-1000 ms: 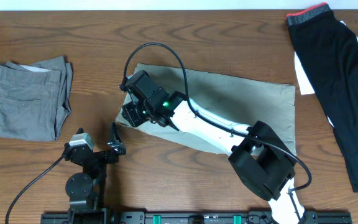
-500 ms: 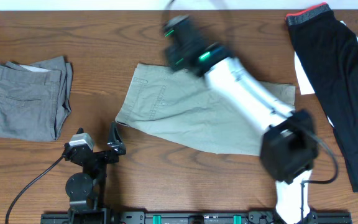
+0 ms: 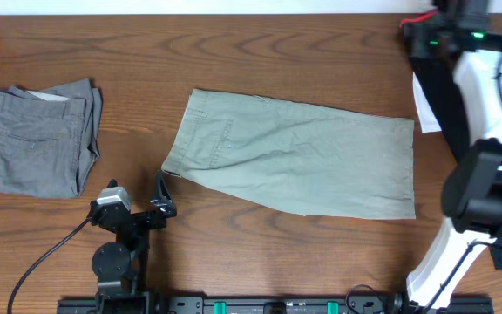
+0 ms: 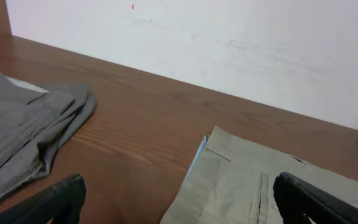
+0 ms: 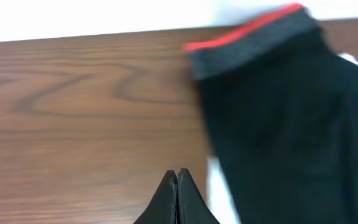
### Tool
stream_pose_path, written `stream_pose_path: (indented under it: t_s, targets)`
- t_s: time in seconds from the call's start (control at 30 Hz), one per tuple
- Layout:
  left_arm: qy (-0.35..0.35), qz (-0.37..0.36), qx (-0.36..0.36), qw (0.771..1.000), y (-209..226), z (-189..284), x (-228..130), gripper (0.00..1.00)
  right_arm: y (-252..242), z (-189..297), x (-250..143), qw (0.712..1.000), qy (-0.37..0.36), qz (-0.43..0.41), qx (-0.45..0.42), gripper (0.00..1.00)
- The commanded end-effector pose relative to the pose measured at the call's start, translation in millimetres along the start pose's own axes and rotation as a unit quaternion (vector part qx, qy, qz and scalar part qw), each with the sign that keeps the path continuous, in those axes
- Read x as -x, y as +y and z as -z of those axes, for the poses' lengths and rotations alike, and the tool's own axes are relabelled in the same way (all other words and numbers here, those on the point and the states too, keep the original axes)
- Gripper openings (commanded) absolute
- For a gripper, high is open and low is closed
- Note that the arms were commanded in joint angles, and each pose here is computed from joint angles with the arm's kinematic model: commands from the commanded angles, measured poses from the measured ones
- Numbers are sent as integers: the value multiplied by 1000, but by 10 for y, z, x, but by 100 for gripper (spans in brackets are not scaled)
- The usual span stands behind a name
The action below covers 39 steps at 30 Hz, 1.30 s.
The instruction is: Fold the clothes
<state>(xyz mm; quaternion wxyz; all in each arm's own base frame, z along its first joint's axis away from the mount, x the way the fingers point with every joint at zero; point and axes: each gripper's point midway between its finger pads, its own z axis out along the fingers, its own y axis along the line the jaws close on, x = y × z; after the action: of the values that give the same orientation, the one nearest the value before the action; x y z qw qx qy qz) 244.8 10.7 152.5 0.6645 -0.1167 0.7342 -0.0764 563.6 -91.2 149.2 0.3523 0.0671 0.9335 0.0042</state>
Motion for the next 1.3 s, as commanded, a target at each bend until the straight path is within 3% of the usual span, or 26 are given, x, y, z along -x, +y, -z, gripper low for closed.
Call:
stream_pose_path:
  t_s: [0.0,0.17,0.43,0.67,1.0,1.27]
  targets:
    - [23,-6,5,1000,39,-7,-146,98,-382,-265,-267,999,36,-16,7,1]
    - [23,-6,5,1000,39,-7,-146,98,-1098,-235,-437,994,52,-66,-63,1]
    - [23,-6,5,1000,39,-7,-146,98,-1568,-165,-704,987,82,-81,-115,1]
    - [23,-6,5,1000,39,-7,-146,98,-2176,71,-1014,956,123,-113,-243,1]
    - [23,-6,5,1000,39,-7,-146,98,-2127,26,-1420,958,170,-147,-180,1]
    - [23,-6,5,1000,39,-7,-146,98,-2396,38,-1939,932,205,-173,-245,1]
